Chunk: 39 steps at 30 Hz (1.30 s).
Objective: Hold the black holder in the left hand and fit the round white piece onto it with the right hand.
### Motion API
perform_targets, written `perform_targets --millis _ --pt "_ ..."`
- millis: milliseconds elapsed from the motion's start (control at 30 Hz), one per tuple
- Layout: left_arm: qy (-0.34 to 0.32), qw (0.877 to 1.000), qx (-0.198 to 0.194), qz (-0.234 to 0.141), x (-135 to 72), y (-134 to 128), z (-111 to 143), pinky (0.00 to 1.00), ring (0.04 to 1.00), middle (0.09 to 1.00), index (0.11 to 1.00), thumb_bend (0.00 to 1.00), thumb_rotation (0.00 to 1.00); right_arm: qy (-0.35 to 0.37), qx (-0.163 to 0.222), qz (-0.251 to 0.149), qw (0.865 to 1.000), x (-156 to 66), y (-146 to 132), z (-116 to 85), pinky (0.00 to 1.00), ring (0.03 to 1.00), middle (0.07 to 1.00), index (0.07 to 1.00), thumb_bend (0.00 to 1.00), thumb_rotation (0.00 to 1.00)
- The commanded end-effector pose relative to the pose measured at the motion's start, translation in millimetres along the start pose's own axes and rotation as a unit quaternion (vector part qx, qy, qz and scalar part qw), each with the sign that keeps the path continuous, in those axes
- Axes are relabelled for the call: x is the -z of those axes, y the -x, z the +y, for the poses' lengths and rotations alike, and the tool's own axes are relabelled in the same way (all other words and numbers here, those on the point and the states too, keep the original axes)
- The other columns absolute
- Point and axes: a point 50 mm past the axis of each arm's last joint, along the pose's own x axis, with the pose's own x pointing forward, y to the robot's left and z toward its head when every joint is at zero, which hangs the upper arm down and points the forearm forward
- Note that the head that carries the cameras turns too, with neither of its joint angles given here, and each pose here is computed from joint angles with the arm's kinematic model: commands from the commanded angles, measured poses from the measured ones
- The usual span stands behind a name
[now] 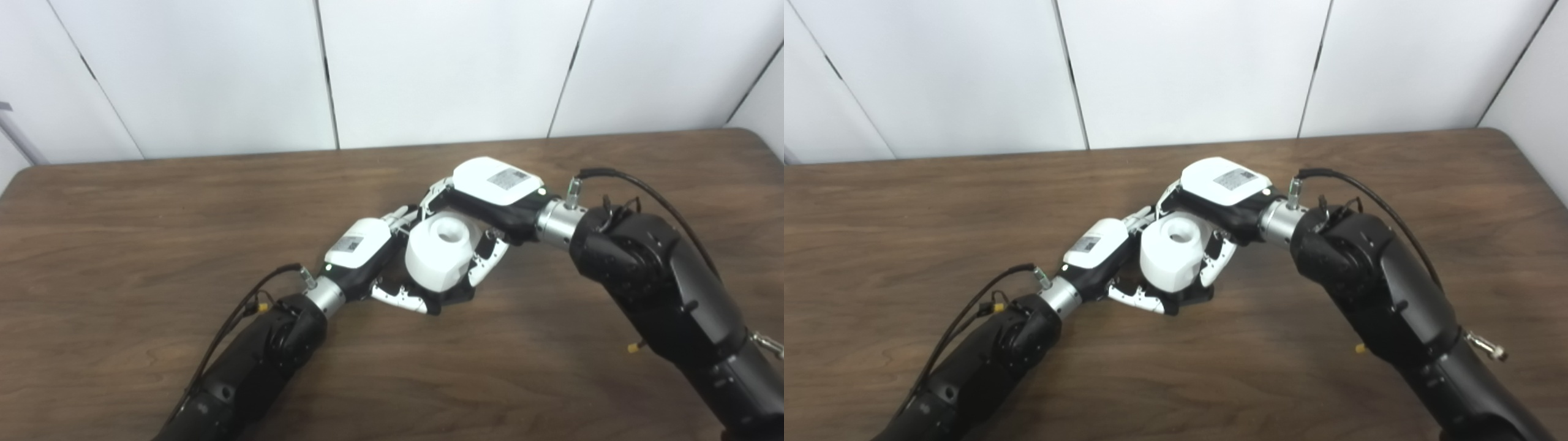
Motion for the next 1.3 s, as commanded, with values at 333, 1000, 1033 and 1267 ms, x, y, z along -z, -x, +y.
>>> perform_targets --millis 333,1000,1033,1267 --pt "-0.019 0.992 0.116 0.054 9 26 -43 0.97 1.000 0.962 0.486 0.52 0.07 0.022 0.020 -0.019 0.999 -2 -11 -17 0.82 0.831 0.737 0.481 0.52 0.15" --pt "-0.017 0.991 0.121 0.061 3 24 -41 0.99 1.000 0.958 0.485 0.52 0.08 0.020 -0.014 -0.031 0.999 -8 -28 5 0.84 0.836 0.743 0.482 0.52 0.15" --pt "-0.017 0.991 0.120 0.060 4 24 -42 0.99 1.000 0.956 0.485 0.52 0.08 0.021 -0.016 -0.033 0.999 -8 -28 6 0.84 0.838 0.745 0.482 0.52 0.14" --pt "-0.016 0.991 0.120 0.061 4 25 -41 0.98 1.000 0.957 0.485 0.52 0.07 0.030 -0.022 -0.039 0.999 -7 -25 8 0.85 0.834 0.738 0.481 0.53 0.14"
